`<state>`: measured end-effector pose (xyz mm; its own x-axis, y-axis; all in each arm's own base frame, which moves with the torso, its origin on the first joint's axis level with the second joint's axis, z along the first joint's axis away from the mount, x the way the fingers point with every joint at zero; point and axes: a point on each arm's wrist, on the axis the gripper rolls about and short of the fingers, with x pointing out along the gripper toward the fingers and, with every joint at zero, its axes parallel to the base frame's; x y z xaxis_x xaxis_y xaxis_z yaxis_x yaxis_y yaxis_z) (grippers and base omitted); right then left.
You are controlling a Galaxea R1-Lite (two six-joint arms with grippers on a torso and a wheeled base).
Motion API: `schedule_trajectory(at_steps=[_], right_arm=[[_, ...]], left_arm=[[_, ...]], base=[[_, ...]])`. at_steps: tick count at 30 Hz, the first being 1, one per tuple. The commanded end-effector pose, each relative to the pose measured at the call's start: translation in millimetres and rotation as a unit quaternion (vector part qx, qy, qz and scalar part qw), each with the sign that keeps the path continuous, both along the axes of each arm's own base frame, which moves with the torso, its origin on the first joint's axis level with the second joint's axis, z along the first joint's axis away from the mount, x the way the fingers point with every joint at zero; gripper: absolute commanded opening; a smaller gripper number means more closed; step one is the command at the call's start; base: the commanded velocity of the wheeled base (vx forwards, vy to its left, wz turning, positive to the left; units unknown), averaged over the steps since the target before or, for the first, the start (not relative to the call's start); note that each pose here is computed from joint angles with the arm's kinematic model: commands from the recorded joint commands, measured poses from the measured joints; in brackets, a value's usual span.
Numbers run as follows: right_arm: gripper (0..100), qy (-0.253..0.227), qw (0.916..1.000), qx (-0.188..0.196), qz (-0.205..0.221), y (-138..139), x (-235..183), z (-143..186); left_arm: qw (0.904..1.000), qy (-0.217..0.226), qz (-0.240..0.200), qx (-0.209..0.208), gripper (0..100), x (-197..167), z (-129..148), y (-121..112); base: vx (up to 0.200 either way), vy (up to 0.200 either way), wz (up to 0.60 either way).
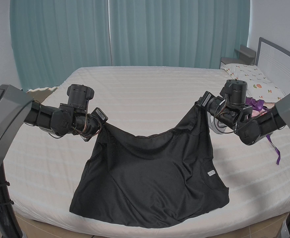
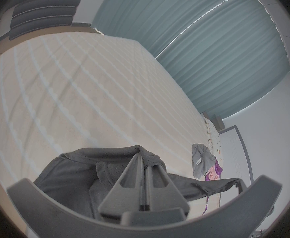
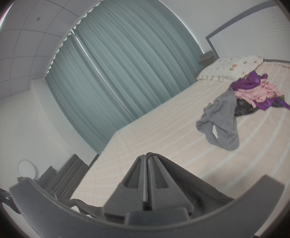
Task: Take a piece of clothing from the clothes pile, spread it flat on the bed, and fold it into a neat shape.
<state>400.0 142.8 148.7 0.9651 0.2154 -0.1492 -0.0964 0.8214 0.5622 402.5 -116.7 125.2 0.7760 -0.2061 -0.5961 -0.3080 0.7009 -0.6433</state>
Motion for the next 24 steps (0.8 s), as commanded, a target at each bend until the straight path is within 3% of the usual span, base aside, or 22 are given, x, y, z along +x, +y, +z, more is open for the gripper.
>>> schedule_trajectory(at_steps=[1, 2, 4, 5, 10, 16, 19, 20, 22, 24], right_arm=[[0, 0.052, 0.9984, -0.018, -0.014, -4, 24, -55], [0, 0.057, 0.9981, -0.019, -0.014, -3, 27, -61], [0, 0.071, 0.9971, -0.023, -0.012, -4, 30, -74], [100, 0.077, 0.9967, -0.026, -0.01, -4, 31, -79], [100, 0.099, 0.9947, -0.029, -0.002, -1, 39, -103], [100, 0.136, 0.9886, -0.06, -0.025, -20, 44, -139], [100, 0.131, 0.9887, -0.058, -0.042, -32, 49, -138], [100, 0.115, 0.9908, -0.024, -0.067, -50, 56, -123], [100, 0.109, 0.991, -0.002, -0.078, -55, 59, -117], [100, 0.114, 0.9874, 0.054, -0.096, -64, 61, -112]], left_arm=[[0.9995, 0.031, 0.005, 0.0, 0, 20, -35, -3], [0.9995, 0.033, 0.004, 0.001, 100, 22, -38, -3], [0.9993, 0.037, 0.004, 0.002, 100, 26, -46, -5], [0.9992, 0.04, 0.004, 0.003, 100, 28, -49, -6], [0.9986, 0.052, 0.008, 0.007, 100, 36, -66, -4], [0.9968, 0.07, 0.037, 0.011, 100, 45, -80, 20], [0.9963, 0.064, 0.056, 0.016, 100, 50, -83, 32], [0.9942, 0.055, 0.089, 0.027, 100, 55, -88, 44], [0.9936, 0.051, 0.097, 0.028, 100, 55, -89, 49], [0.9929, 0.052, 0.104, 0.027, 100, 55, -91, 57]], base=[[0.0, 0.0, 0.0], [0.0, 0.0, 0.0], [0.0, 0.0, 0.0], [0.0, 0.0, 0.0], [0.0, 0.0, 0.0], [0.0, 0.0, 0.0], [0.0, 0.0, 0.0], [0.0, 0.0, 0.0], [0.0, 0.0, 0.0], [0.0, 0.0, 0.0]])
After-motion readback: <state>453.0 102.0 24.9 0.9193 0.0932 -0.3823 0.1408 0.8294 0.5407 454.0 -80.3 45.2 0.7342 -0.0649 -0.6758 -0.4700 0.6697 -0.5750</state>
